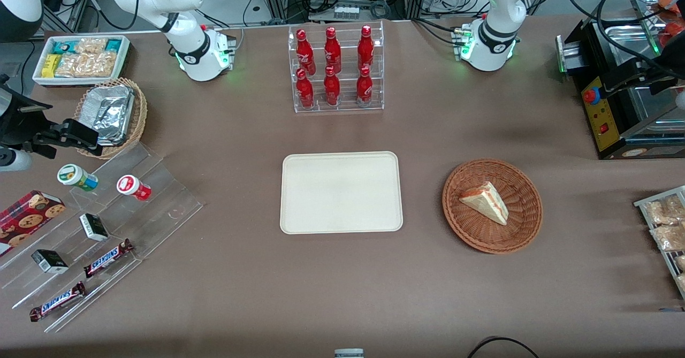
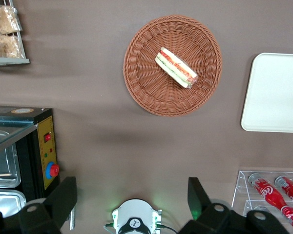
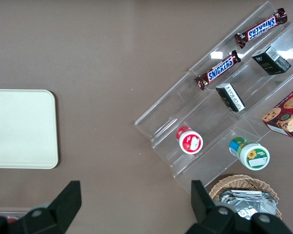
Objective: Place sandwich from basket to tray
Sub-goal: 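Move the left gripper over the wrapped sandwich in the wicker basket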
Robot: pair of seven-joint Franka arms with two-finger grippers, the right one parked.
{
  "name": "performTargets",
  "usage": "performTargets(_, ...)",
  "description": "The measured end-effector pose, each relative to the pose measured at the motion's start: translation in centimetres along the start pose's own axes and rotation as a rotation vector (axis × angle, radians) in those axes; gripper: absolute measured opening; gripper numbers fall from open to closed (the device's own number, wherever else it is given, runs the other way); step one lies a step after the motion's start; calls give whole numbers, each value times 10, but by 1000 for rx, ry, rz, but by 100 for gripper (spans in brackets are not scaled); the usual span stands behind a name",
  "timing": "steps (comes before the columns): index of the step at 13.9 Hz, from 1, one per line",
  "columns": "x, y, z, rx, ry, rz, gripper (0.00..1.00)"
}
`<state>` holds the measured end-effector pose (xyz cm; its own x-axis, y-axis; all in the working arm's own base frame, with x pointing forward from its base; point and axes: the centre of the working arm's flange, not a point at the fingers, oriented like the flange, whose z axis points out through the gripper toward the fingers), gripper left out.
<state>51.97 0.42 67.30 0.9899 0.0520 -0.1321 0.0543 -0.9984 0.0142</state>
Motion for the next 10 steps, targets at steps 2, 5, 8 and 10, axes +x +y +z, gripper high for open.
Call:
performTargets(2, 0, 0, 0, 0, 0, 6, 100)
performTargets(5, 6, -1, 6, 13, -9, -4, 100)
performTargets(8, 38, 5, 44, 32, -34, -124, 100)
performTargets(10, 68, 24, 89, 37, -5, -256, 100)
